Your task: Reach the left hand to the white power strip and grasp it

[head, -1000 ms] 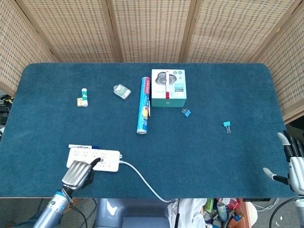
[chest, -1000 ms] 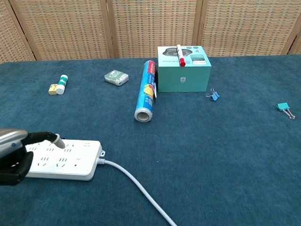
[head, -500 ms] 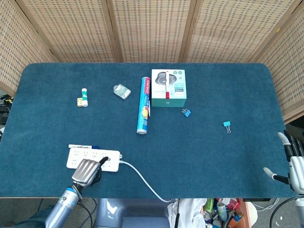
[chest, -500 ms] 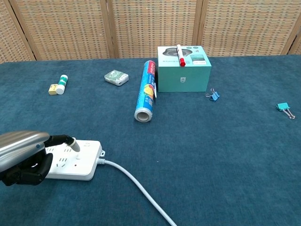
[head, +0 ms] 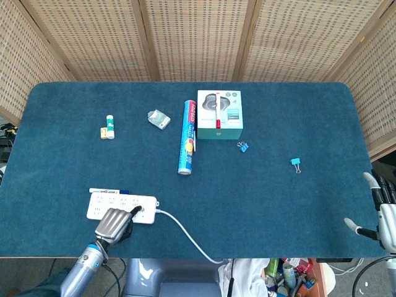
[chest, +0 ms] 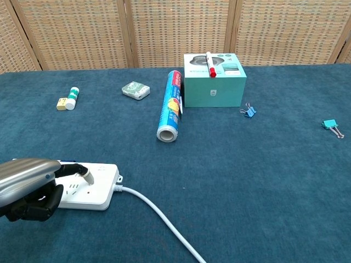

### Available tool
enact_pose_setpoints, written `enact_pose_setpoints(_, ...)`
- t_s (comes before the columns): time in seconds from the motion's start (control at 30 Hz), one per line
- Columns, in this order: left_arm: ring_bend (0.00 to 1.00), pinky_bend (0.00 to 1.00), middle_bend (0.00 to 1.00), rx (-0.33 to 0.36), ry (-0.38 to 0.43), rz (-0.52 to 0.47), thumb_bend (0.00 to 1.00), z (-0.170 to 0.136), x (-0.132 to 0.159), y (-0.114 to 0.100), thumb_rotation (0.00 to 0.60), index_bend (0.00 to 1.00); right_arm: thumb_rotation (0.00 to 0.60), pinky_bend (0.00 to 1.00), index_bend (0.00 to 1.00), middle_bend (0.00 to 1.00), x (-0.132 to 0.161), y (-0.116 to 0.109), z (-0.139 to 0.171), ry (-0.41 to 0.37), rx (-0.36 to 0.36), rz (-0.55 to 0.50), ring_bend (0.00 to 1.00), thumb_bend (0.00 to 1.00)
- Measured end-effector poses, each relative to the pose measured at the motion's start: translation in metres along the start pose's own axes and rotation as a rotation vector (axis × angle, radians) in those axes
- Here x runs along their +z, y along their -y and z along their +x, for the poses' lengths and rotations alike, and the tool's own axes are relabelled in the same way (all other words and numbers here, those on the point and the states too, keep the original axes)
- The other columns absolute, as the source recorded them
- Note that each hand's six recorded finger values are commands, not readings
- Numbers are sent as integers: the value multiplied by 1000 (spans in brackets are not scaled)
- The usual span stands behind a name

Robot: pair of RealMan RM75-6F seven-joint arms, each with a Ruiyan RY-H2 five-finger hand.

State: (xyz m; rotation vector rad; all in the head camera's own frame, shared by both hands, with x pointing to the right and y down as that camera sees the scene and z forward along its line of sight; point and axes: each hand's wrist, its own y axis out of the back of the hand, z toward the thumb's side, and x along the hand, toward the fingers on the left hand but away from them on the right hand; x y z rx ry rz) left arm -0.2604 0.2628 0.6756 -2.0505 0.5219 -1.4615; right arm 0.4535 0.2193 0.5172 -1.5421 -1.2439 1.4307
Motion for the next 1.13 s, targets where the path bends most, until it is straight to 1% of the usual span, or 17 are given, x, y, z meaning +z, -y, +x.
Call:
enact_pose_setpoints(0.27, 989, 1000, 1000, 11, -1, -20, 1000, 0, 0, -4, 600, 254, 600, 0, 0, 0, 0, -1, 0, -1, -3, -2, 0, 0)
enact_pose_setpoints(0.4, 988, 1000, 1000, 99, 10, -44, 1000, -3, 0, -23, 600, 254, 600, 0, 0, 0, -1, -1, 1, 1, -3, -4, 0, 0)
enact_pose_setpoints(0.43, 988, 1000, 1000, 140, 13, -51, 963, -5, -2, -32, 600, 254, 600, 0, 0, 0, -1, -1, 1, 1, -3, -4, 0, 0)
enact_pose_setpoints(0.5, 988, 1000, 1000, 219, 11, -52, 661, -10, -8, -49, 600, 256, 600, 0, 0, 0, 0, -1, 1, -2, -3, -4, 0, 0)
enact_pose_setpoints(0.53, 988, 1000, 1000, 281, 5, -47, 367, -16, -15, -63, 600, 261, 600, 0, 0, 0, 0, -1, 1, -3, -3, -4, 0, 0)
enact_pose_setpoints(0.57, 988, 1000, 1000, 330, -2, -44, 136, -22, -21, -73, 587, 266, 600, 0, 0, 0, 1, -1, 1, -5, -2, -5, 0, 0)
enact_pose_setpoints(0.63, 988, 1000, 1000, 438, -33, -37, 0, -38, -40, -96, 478, 276, 600, 0, 0, 0, 3, 0, 1, -10, -1, -4, 0, 0)
enact_pose_setpoints(0.67, 988, 1000, 1000, 476, -50, -40, 0, -46, -49, -105, 392, 280, 600, 0, 0, 0, 3, 0, 2, -12, 0, -2, 0, 0)
enact_pose_setpoints(0.73, 988, 1000, 1000, 539, -82, -52, 0, -62, -70, -119, 285, 289, 600, 0, 0, 0, 5, 1, 2, -17, 1, 2, 0, 0)
enact_pose_setpoints(0.83, 984, 998, 1000, 590, -107, -53, 0, -77, -90, -129, 171, 290, 600, 0, 0, 0, 7, 2, 3, -24, 2, 10, 0, 0)
enact_pose_setpoints(0.87, 930, 945, 973, 618, -119, -50, 0, -83, -98, -133, 134, 249, 600, 0, 0, 0, 8, 2, 3, -25, 2, 12, 0, 0)
enact_pose_setpoints(0.9, 853, 851, 912, 640, -128, -49, 0, -88, -105, -136, 115, 195, 600, 0, 0, 0, 9, 3, 4, -27, 3, 15, 0, 0)
enact_pose_setpoints(0.93, 647, 610, 724, 669, -134, -52, 0, -94, -113, -138, 89, 106, 600, 0, 0, 0, 10, 3, 4, -28, 3, 16, 0, 0)
enact_pose_setpoints(0.97, 368, 319, 438, 685, -137, -59, 0, -97, -119, -140, 77, 30, 600, 0, 0, 0, 10, 4, 4, -30, 4, 18, 0, 0)
enact_pose_setpoints(1.03, 49, 25, 73, 700, -145, -77, 0, -106, -132, -139, 104, 0, 600, 0, 0, 0, 12, 4, 4, -33, 3, 22, 0, 0)
enact_pose_setpoints(1.07, 0, 0, 1, 695, -153, -82, 0, -108, -138, -139, 154, 0, 600, 0, 0, 0, 12, 5, 5, -34, 3, 24, 0, 0)
enact_pose_setpoints(1.13, 0, 0, 0, 666, -169, -83, 0, -111, -148, -137, 262, 0, 600, 0, 0, 0, 14, 6, 5, -35, 3, 30, 0, 0)
